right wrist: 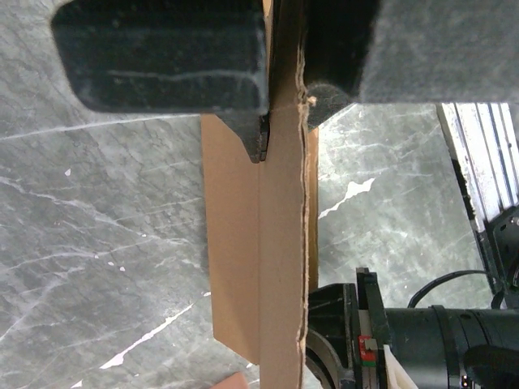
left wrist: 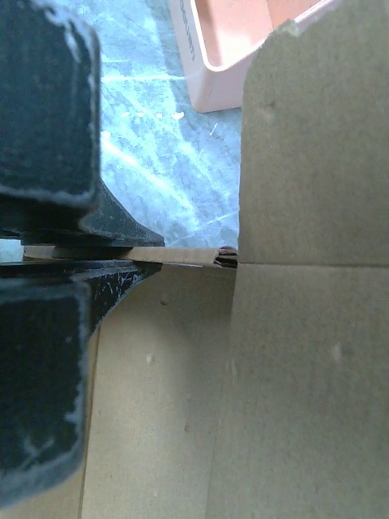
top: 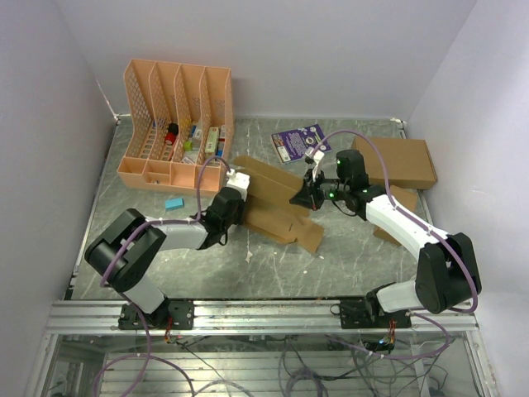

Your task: Fold the paper box

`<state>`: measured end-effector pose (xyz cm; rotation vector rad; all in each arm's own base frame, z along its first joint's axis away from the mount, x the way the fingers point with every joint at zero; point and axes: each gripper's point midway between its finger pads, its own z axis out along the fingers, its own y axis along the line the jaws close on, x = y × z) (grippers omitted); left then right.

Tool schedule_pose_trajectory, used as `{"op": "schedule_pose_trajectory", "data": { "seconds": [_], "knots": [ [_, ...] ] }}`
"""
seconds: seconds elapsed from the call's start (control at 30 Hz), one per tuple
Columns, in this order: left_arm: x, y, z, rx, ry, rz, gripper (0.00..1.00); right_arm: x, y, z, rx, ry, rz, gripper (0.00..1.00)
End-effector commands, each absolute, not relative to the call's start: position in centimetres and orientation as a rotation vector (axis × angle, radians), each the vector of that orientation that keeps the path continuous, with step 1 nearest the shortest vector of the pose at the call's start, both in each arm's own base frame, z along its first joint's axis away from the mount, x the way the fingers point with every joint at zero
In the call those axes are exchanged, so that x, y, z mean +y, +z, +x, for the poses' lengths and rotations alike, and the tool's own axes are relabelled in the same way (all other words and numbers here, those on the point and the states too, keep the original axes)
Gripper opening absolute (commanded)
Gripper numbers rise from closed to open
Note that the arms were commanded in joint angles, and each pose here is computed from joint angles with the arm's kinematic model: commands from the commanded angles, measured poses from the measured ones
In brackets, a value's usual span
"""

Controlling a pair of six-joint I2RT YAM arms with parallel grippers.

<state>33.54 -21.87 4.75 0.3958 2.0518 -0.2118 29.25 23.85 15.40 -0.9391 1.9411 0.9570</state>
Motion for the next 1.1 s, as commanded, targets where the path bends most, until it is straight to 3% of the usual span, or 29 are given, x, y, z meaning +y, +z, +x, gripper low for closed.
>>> {"op": "schedule_pose_trajectory", "data": {
  "seconds": [0.0, 0.37, 0.47, 0.53, 0.6, 0.7, 0.8, 1.07],
  "knots": [
    [-19.6, 4.2, 34.3, 2.079, 0.002, 0.306, 0.09, 24.2, 16.1, 29.1, 1.916, 0.972, -0.950, 0.00],
    [-20.1, 5.1, 34.5, 2.050, -0.049, 0.265, 0.32, 24.2, 15.9, 29.0, 1.921, 0.977, -0.953, 0.00],
    [-20.2, 5.2, 34.6, 2.044, -0.053, 0.264, 0.30, 24.2, 15.8, 29.0, 1.925, 0.976, -0.952, 0.00],
    [-20.1, 5.3, 34.6, 2.041, -0.049, 0.261, 0.24, 24.2, 15.8, 29.1, 1.924, 0.974, -0.953, 0.00],
    [-19.8, 5.2, 34.7, 2.045, -0.031, 0.258, 0.11, 24.2, 15.8, 29.1, 1.926, 0.973, -0.953, 0.00],
    [-19.4, 4.7, 34.5, 2.056, -0.007, 0.263, 0.08, 24.2, 15.9, 29.1, 1.923, 0.970, -0.952, 0.00],
    [-19.4, 4.3, 34.2, 2.064, -0.014, 0.273, 0.09, 24.2, 15.9, 29.0, 1.923, 0.976, -0.952, 0.00],
    [-20.5, 5.4, 34.2, 2.059, -0.083, 0.275, 0.28, 24.4, 15.6, 28.9, 1.934, 1.006, -0.955, 0.00]
  ]
}}
